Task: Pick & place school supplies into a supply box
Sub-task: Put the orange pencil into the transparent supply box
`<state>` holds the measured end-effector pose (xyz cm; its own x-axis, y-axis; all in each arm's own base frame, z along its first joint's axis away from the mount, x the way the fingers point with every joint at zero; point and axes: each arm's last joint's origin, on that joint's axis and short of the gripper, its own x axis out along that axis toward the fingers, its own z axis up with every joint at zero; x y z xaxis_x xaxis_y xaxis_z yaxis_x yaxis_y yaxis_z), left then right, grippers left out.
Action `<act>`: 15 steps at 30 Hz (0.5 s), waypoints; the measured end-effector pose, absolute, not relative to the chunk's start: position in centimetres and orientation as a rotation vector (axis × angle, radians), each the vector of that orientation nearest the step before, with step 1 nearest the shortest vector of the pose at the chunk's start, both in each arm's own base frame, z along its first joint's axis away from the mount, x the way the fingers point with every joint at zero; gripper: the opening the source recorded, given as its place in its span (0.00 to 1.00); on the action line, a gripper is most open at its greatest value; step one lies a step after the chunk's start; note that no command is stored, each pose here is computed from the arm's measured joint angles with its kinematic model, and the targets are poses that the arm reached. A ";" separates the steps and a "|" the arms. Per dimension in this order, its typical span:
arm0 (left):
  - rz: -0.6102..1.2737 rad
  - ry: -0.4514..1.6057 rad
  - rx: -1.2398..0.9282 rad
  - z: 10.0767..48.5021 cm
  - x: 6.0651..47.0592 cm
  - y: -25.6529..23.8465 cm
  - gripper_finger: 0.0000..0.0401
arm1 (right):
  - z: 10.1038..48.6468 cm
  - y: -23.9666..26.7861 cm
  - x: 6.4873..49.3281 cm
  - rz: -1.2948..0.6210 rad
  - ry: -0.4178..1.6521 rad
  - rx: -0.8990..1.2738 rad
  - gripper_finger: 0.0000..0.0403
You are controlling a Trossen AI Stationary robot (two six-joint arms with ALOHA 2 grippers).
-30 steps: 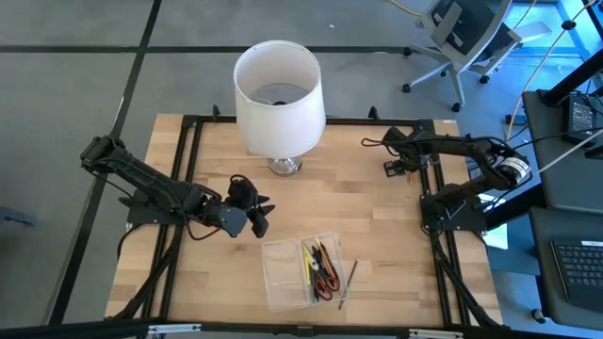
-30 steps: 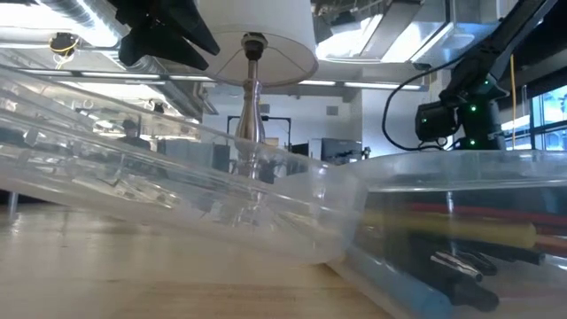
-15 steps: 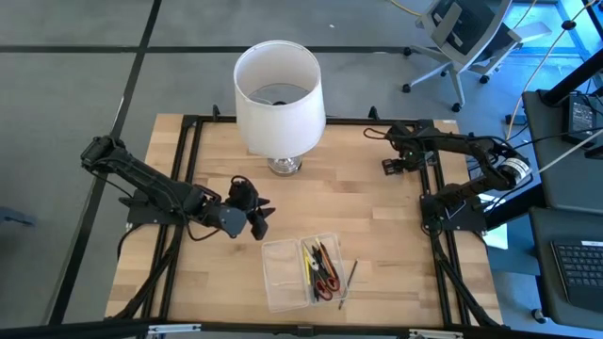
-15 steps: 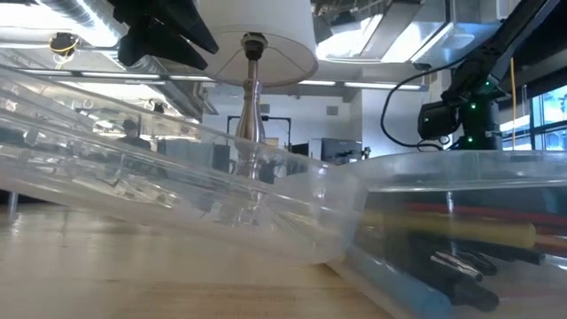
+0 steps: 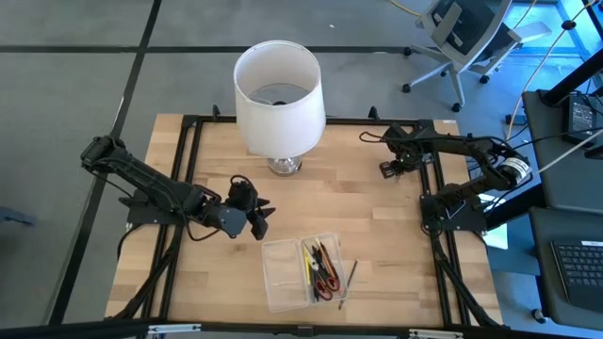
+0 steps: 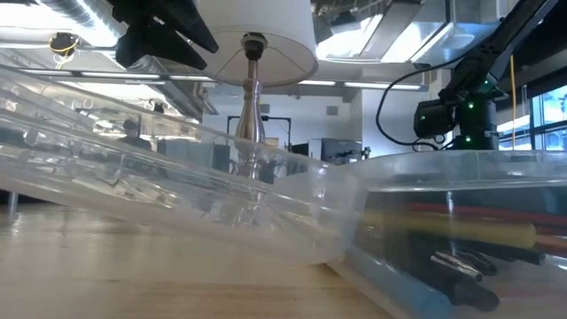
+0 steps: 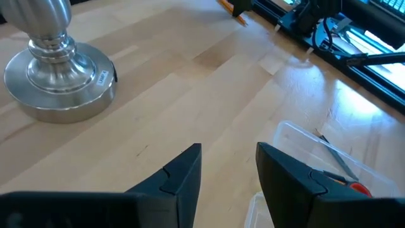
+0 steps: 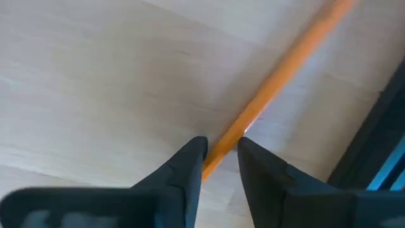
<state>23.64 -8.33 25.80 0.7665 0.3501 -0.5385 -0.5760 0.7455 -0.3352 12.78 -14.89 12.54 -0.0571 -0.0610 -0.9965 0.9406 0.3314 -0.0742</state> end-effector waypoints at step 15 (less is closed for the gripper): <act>0.508 0.484 -0.589 25.7 23.6 -8.5 0.36 | 12.6 -13.0 15.4 -0.718 1.398 0.681 0.08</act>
<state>23.65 -8.46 25.74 0.7705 0.3074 -0.5585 -0.5729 0.7180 -0.3952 15.39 -13.01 12.62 0.0390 -0.0449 -0.9982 0.7856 0.6187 0.0029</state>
